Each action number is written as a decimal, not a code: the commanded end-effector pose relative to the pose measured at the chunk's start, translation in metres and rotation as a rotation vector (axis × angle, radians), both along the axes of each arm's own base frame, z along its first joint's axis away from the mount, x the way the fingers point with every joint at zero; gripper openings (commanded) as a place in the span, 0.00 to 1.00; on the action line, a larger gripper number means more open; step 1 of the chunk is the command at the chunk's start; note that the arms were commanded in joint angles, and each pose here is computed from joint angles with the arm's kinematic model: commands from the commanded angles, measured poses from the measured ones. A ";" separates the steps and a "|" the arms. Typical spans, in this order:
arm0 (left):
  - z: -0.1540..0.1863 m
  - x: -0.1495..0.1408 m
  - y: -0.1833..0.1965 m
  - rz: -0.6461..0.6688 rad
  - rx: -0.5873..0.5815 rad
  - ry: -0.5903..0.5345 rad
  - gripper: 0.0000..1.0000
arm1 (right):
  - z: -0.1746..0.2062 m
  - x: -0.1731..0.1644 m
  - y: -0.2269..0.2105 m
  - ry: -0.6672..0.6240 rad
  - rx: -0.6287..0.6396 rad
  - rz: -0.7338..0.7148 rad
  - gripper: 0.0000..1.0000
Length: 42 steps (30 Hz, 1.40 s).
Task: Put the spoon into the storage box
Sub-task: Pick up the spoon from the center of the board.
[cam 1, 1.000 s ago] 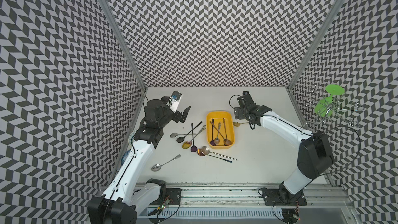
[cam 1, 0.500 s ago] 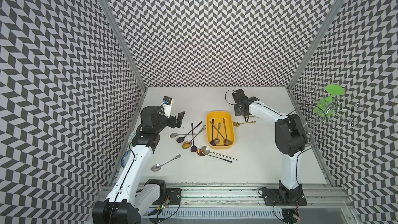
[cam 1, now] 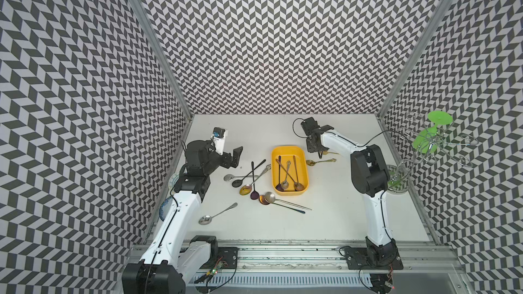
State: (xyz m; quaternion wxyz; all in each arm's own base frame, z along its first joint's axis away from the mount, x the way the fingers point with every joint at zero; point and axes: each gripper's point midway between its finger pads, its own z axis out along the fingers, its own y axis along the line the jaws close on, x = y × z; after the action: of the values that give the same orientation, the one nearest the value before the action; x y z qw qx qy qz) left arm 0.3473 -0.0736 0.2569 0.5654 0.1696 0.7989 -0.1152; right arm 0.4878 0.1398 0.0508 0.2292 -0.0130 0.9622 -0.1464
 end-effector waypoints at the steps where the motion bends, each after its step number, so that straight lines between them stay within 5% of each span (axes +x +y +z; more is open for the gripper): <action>1: 0.006 0.001 0.000 0.001 -0.019 -0.010 0.99 | -0.008 -0.002 -0.005 0.006 -0.045 -0.026 0.42; 13: 0.004 -0.002 0.000 -0.002 -0.017 -0.025 0.99 | -0.026 -0.002 -0.013 0.032 -0.120 -0.028 0.34; 23: 0.009 -0.001 0.001 0.010 -0.009 -0.020 0.99 | -0.014 0.001 -0.015 0.002 -0.163 -0.025 0.00; 42: 0.005 0.000 0.004 0.017 -0.026 -0.027 0.99 | 0.105 -0.020 0.040 -0.218 -0.191 0.204 0.00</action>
State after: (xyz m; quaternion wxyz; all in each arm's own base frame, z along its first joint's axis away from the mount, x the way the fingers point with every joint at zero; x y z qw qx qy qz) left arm 0.3479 -0.0700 0.2544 0.5669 0.1626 0.7998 -0.1118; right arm 0.4680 0.1708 0.1190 0.2972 -0.1048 0.9230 -0.2207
